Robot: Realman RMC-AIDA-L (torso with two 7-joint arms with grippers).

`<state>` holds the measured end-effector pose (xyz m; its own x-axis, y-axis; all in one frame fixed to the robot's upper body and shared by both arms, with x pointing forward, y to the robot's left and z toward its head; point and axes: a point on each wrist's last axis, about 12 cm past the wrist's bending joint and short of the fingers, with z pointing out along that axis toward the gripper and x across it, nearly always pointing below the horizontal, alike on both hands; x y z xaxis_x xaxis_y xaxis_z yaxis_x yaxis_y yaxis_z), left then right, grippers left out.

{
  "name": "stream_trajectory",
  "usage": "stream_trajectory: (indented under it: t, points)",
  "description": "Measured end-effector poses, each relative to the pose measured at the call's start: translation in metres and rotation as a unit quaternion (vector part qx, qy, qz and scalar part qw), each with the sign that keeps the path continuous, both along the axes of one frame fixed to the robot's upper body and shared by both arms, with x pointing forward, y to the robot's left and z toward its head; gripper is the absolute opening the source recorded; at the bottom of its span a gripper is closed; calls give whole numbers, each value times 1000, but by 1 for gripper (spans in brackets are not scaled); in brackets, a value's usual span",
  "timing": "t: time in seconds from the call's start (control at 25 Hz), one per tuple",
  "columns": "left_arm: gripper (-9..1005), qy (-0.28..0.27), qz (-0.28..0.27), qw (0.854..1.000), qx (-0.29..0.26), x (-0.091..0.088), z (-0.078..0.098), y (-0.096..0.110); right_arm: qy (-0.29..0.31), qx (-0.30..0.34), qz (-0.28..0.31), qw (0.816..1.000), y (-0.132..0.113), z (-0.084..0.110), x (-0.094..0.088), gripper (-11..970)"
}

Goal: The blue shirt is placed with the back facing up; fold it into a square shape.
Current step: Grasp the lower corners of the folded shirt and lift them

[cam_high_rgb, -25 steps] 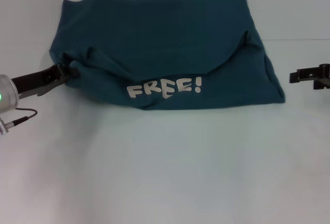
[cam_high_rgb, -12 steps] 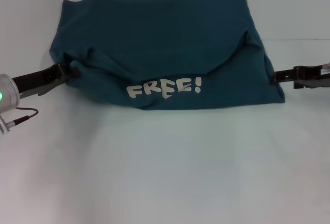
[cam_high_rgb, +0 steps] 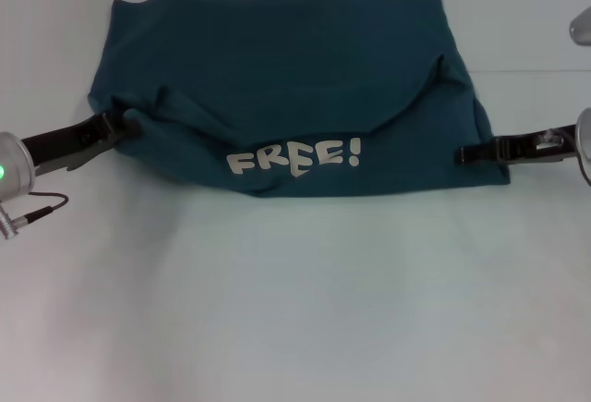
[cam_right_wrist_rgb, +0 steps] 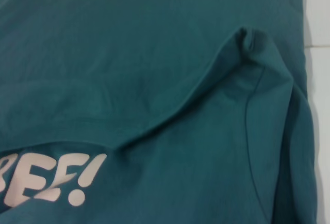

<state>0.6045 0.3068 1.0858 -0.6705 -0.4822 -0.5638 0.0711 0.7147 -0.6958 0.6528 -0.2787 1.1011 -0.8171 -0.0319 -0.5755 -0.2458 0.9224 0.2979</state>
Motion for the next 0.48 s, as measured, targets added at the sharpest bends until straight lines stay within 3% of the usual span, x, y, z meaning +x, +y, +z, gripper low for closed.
stream_trajectory:
  t: [0.48]
  points:
    - [30,-2,2,1000,4,3,0,-4,-6,-12,-12,1000,2,-10,0,877]
